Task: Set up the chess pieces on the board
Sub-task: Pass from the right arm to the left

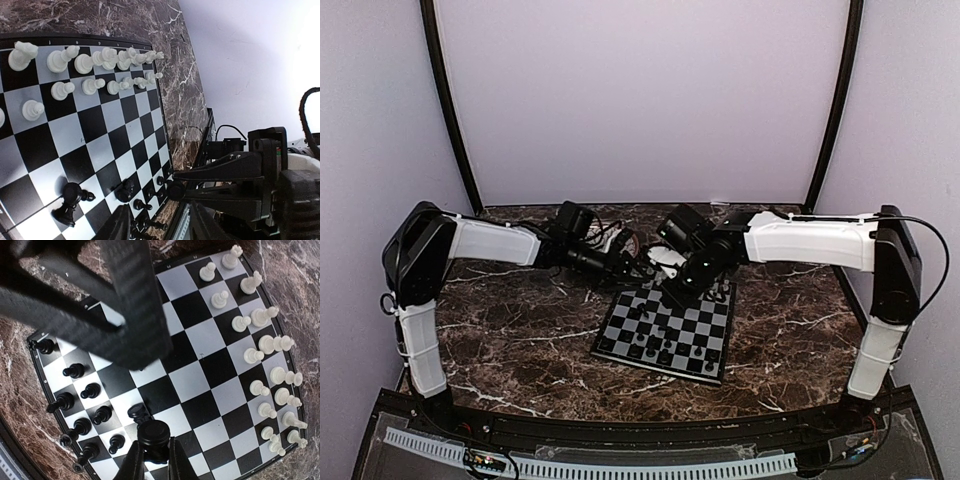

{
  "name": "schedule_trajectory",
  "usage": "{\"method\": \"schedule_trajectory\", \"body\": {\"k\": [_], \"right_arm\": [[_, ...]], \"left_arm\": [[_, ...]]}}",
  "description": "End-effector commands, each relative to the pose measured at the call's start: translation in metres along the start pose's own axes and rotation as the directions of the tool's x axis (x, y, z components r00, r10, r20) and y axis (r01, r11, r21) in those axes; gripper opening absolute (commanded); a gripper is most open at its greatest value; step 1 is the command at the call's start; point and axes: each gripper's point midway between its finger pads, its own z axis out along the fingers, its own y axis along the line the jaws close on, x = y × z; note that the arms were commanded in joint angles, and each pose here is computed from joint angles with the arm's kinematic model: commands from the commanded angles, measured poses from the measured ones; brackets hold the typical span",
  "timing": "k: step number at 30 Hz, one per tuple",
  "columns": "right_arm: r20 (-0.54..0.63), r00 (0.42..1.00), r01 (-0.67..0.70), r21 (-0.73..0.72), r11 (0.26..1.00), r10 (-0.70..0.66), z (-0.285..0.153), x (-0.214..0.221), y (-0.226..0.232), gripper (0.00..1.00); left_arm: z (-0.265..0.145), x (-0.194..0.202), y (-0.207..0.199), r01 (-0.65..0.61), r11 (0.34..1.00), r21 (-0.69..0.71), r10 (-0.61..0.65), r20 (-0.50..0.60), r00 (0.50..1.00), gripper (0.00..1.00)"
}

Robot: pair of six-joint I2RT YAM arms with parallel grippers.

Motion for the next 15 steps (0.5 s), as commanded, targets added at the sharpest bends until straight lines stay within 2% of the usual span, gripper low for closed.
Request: {"method": "schedule_trajectory", "body": {"k": [1, 7, 15], "right_arm": [[0.131, 0.991, 0.042, -0.031, 0.999, -0.037, -0.024, -0.036, 0.013, 0.05], [0.161, 0.985, 0.064, -0.042, 0.997, -0.056, -0.028, -0.046, 0.019, 0.05], [0.156, 0.985, 0.08, -0.051, 0.996, -0.071, -0.025, -0.045, 0.024, 0.06]], "left_arm": [[0.008, 0.011, -0.014, 0.007, 0.996, 0.089, -0.001, -0.07, 0.998, 0.42], [0.015, 0.017, -0.023, 0.006, 0.992, 0.126, 0.01, -0.121, 0.993, 0.4], [0.018, 0.019, -0.027, 0.002, 0.991, 0.137, 0.016, -0.136, 0.991, 0.39]]}}
